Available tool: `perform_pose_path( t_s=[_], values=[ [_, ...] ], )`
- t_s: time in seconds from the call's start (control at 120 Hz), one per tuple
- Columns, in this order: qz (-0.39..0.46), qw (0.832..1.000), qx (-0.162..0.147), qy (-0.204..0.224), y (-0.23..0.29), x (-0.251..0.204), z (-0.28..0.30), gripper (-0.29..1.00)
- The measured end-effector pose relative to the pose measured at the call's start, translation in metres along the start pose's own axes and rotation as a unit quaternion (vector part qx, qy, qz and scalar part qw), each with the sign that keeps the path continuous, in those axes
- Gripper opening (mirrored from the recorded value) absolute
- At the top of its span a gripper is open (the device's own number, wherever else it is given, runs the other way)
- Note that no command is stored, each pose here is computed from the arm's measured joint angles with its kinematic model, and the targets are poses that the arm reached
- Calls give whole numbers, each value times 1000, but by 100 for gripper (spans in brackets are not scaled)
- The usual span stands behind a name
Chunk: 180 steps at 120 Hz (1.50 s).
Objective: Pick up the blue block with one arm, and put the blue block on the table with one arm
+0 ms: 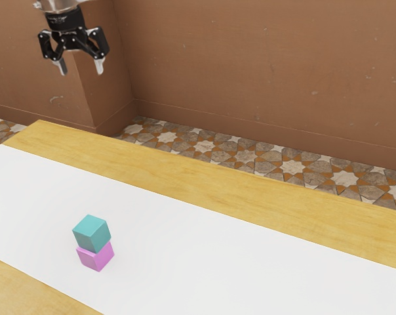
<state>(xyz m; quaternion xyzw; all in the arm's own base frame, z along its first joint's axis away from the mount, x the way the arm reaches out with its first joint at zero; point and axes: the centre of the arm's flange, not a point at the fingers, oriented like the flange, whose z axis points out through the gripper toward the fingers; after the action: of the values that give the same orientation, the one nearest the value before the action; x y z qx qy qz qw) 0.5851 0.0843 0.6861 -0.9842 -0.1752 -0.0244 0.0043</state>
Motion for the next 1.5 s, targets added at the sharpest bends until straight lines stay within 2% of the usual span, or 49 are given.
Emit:
perform_pose_path(
  t_s=[0.25,0.3,0.342,0.4,0.533,0.65,0.683,0.792,0.875,0.95,0.992,1.042,1.1,1.225,1.383,1.5],
  values=[
    [0,1000,-6,17,0,0,-9,70],
    [14,996,-25,87,3,-38,-88,70],
    [40,991,-38,123,20,-69,-129,70],
    [85,986,-47,138,54,-99,-152,70],
    [195,970,-72,123,138,-148,-157,70],
    [273,952,-79,109,197,-188,-154,70],
    [290,949,-74,99,213,-193,-143,70],
    [304,951,-30,57,236,-184,-77,70],
    [299,954,17,-19,241,-172,16,70],
    [278,959,36,-52,241,-145,78,70],
    [233,970,41,-61,209,-104,109,70],
    [150,985,43,-73,132,-46,150,70],
    [91,991,40,-89,70,-27,200,70],
    [70,994,24,-79,48,-56,251,70],
    [123,991,27,-39,35,-104,250,70],
    [152,988,26,-31,16,-128,263,70]
  ],
)
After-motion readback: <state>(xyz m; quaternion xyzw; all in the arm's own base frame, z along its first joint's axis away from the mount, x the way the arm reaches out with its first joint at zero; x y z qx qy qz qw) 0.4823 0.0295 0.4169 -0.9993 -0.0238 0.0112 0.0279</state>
